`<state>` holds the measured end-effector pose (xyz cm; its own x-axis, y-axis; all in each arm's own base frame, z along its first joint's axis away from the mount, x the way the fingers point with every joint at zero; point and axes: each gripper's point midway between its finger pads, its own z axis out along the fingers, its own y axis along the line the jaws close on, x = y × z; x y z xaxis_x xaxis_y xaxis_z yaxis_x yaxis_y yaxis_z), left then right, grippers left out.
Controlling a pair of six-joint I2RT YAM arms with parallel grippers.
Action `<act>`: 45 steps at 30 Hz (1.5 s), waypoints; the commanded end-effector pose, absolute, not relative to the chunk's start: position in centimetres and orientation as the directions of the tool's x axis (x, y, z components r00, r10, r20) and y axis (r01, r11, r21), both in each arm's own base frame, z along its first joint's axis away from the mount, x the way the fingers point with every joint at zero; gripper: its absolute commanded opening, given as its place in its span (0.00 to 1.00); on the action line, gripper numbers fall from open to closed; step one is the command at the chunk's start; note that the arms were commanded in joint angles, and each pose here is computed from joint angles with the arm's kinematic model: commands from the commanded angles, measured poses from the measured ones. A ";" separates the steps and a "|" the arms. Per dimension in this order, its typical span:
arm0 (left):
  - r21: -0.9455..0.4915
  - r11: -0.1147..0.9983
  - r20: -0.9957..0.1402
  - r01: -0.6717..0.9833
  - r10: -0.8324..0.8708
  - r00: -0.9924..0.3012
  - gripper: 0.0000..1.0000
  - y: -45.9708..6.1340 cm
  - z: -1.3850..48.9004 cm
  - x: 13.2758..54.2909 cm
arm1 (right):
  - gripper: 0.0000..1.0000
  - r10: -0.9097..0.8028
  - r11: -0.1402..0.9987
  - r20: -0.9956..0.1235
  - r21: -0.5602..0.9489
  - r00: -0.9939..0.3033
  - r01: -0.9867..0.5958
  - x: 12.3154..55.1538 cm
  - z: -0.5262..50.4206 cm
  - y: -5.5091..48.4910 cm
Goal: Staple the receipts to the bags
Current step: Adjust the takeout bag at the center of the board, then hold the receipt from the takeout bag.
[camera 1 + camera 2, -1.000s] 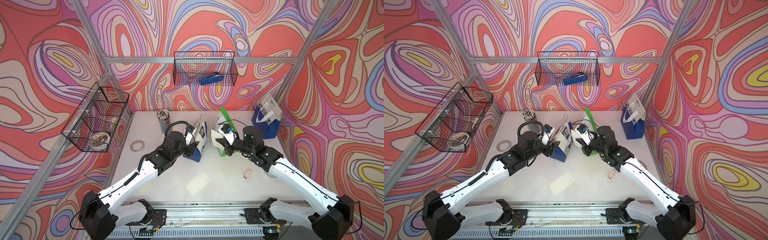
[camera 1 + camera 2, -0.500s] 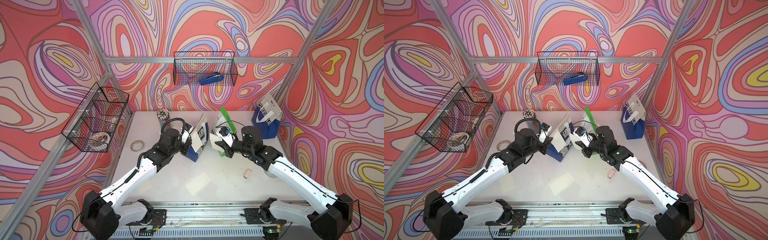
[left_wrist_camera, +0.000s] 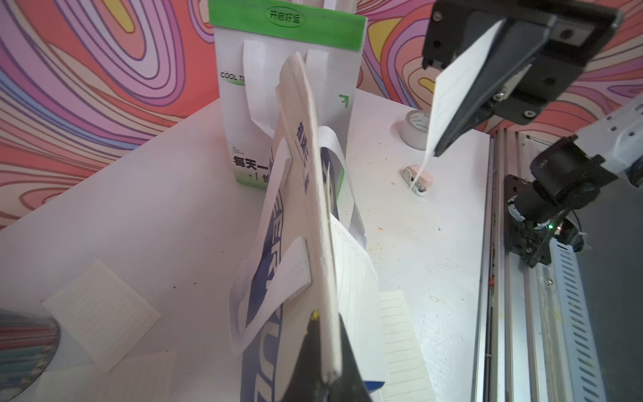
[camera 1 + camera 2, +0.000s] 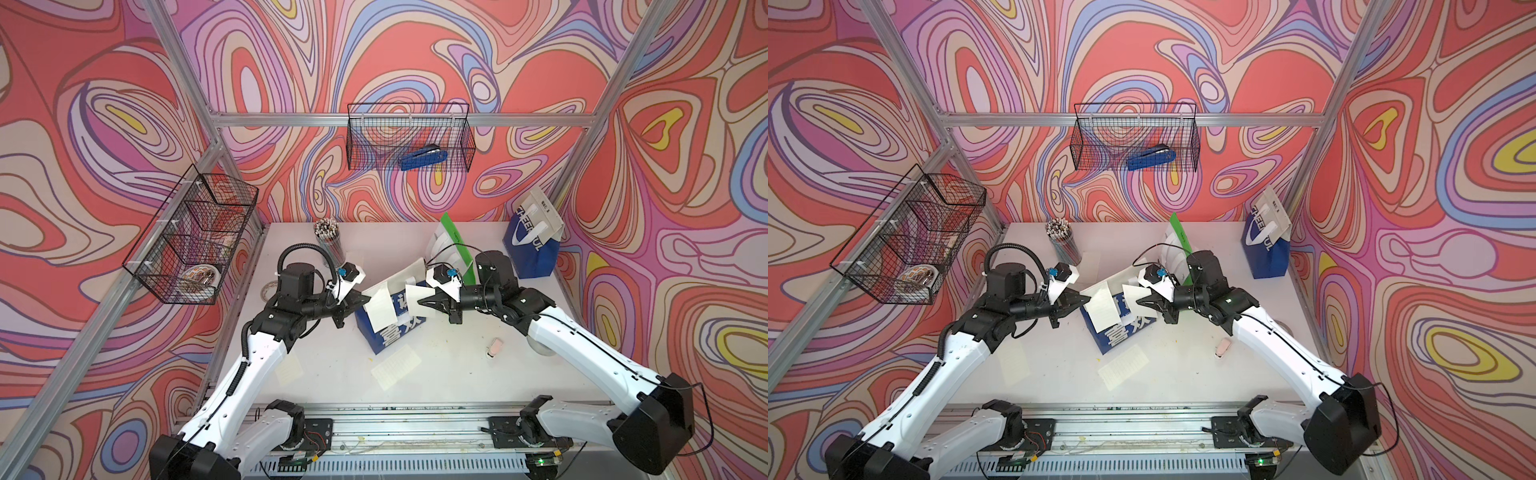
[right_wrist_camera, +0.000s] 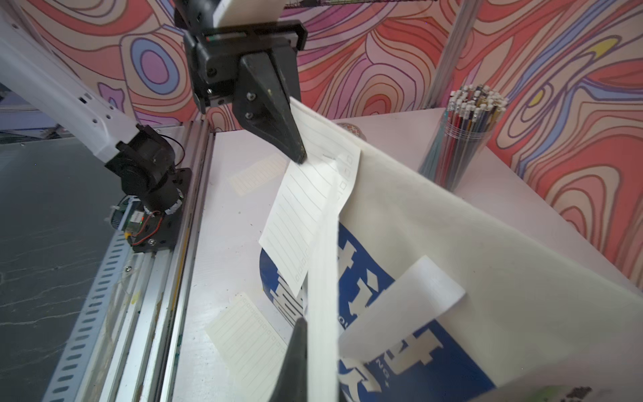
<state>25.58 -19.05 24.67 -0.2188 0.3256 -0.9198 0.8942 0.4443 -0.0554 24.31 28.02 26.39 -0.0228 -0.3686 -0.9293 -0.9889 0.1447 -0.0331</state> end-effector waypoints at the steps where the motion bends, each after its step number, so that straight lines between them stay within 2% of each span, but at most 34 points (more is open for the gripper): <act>1: 0.084 0.321 -0.933 0.943 0.357 -0.039 0.00 -19.3 24.5 24.5 | 0.00 -0.313 0.057 -0.950 -0.006 -0.012 -0.998 23.5 26.6 28.7; 5: 0.165 0.403 -0.923 0.900 0.386 -0.004 0.00 -18.2 23.4 26.4 | 0.00 -0.327 0.078 -0.944 0.016 -0.040 -0.997 23.8 25.6 28.6; 6: 0.178 0.432 -0.919 0.884 0.395 -0.008 0.10 -17.8 23.3 26.9 | 0.00 -0.334 0.092 -0.942 0.013 -0.043 -0.996 23.9 25.4 28.5; 8: 0.193 0.484 -0.916 0.853 0.401 -0.021 0.37 -17.2 23.7 27.7 | 0.00 -0.352 0.123 -0.935 0.007 -0.051 -0.992 24.2 24.8 28.1; 11: 0.183 0.453 -0.941 0.872 0.338 0.022 0.66 -17.9 26.3 26.7 | 0.00 -0.401 0.165 -0.913 0.005 -0.072 -0.986 24.8 23.7 27.4; 12: 0.176 0.443 -0.953 0.879 0.301 0.039 0.94 -18.2 27.7 26.2 | 0.00 -0.419 0.173 -0.904 0.014 -0.087 -0.985 25.0 23.4 27.0; 13: 0.164 0.442 -0.964 0.882 0.259 0.050 1.00 -18.4 29.0 26.0 | 0.00 -0.431 0.180 -0.897 0.020 -0.097 -0.983 25.2 23.2 26.7; 18: 0.057 0.400 -0.993 0.915 0.121 0.009 1.00 -19.7 33.3 25.3 | 0.00 -0.428 0.208 -0.900 -0.003 -0.088 -0.978 26.3 24.1 25.7; 23: -0.004 0.295 -0.952 0.956 0.290 -0.094 1.00 -23.9 32.1 25.0 | 0.00 -0.422 0.194 -0.902 0.004 -0.087 -0.981 26.9 24.3 25.2; 25: -0.046 0.267 -0.944 0.962 0.304 -0.130 1.00 -25.3 32.1 25.6 | 0.00 -0.407 0.183 -0.911 -0.005 -0.071 -0.983 27.3 24.7 25.4; 31: -0.088 0.260 -0.919 0.962 0.352 -0.180 1.00 -27.5 30.6 27.3 | 0.00 -0.383 0.056 -0.919 0.082 -0.097 -0.995 27.0 25.4 26.6; 39: -0.128 0.270 -0.890 0.954 0.393 -0.230 1.00 -27.6 29.3 27.1 | 0.00 -0.422 0.017 -0.895 0.155 -0.147 -0.988 28.0 23.8 27.2; 41: -0.125 0.255 -0.887 0.959 0.405 -0.223 0.95 -27.9 28.9 26.8 | 0.00 -0.435 0.020 -0.886 0.165 -0.158 -0.986 28.2 23.3 27.2; 45: -0.115 0.241 -0.875 0.964 0.435 -0.213 0.70 -28.7 28.1 27.0 | 0.00 -0.459 0.051 -0.873 0.157 -0.163 -0.986 28.7 22.7 27.0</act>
<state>27.05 -28.19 28.11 -0.2293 0.4084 -0.8835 0.9576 0.2572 -0.1297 28.56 27.22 22.67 -0.1621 -0.4463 -0.8801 -0.9863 0.0455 0.1586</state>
